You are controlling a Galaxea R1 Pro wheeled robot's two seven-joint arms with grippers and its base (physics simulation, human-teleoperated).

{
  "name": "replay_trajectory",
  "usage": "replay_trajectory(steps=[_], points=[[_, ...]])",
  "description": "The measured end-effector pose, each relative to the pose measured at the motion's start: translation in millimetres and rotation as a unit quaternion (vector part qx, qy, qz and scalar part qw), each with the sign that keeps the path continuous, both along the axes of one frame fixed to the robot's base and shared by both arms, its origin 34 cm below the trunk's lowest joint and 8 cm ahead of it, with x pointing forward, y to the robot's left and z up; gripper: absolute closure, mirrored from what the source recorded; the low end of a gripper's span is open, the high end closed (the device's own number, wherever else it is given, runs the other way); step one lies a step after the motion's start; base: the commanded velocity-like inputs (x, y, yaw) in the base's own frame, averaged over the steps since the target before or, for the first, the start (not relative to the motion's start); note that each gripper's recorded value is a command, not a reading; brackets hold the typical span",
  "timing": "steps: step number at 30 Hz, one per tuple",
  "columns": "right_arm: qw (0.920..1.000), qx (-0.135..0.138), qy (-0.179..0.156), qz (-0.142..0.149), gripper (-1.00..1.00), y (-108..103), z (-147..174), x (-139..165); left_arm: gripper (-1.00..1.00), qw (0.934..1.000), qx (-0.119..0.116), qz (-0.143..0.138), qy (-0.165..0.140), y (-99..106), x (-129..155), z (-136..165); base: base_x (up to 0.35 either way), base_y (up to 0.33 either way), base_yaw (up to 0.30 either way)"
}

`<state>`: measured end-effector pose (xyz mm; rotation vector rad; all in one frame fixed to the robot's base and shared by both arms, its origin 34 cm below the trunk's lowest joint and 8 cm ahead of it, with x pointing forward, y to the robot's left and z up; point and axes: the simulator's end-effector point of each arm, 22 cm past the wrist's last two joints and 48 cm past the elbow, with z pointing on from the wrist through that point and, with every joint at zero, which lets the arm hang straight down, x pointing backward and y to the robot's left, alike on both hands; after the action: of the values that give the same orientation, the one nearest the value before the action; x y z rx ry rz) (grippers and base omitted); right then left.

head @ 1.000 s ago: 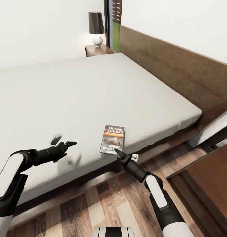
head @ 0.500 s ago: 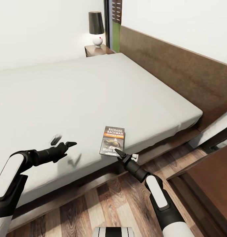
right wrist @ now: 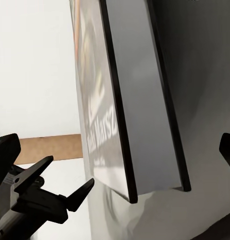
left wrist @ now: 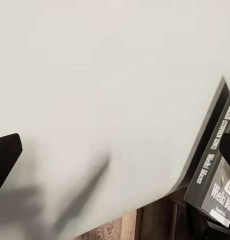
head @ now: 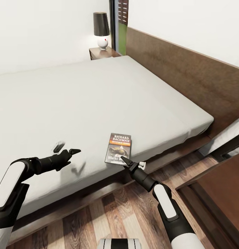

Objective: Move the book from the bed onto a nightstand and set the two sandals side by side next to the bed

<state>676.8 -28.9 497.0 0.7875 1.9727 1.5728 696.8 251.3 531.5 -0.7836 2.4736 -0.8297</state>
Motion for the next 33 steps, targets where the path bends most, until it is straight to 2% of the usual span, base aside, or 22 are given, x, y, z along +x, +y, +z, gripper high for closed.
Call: replay_trajectory(steps=[3,4,18,24,33], points=[[1.0,0.0,0.0,0.0,-1.0,0.2,0.0,0.0,-1.0,1.0,0.0,0.0,0.0,-0.1,-0.1,-0.2,0.011,0.0,0.0],[1.0,0.0,0.0,0.0,1.0,0.4,0.1,0.0,-1.0,1.0,0.0,0.0,0.0,-0.1,-0.1,-0.2,0.007,0.0,0.0],[1.0,0.002,-0.008,-0.002,1.0,-0.9,5.2,2.3,-1.0,1.0,-0.001,-0.001,0.0,-1.0,-0.2,0.2,0.002,0.0,0.0],[0.9986,0.007,-0.05,-0.017,1.0,-5.2,26.8,12.8,-1.0,1.0,-0.004,-0.001,-0.001,-1.5,0.0,0.8,0.0,0.0,0.0],[0.9977,0.011,-0.064,-0.022,1.0,-6.6,53.5,19.7,-1.0,1.0,-0.002,-0.001,0.0,-0.5,4.0,19.8,0.0,0.0,0.0]])
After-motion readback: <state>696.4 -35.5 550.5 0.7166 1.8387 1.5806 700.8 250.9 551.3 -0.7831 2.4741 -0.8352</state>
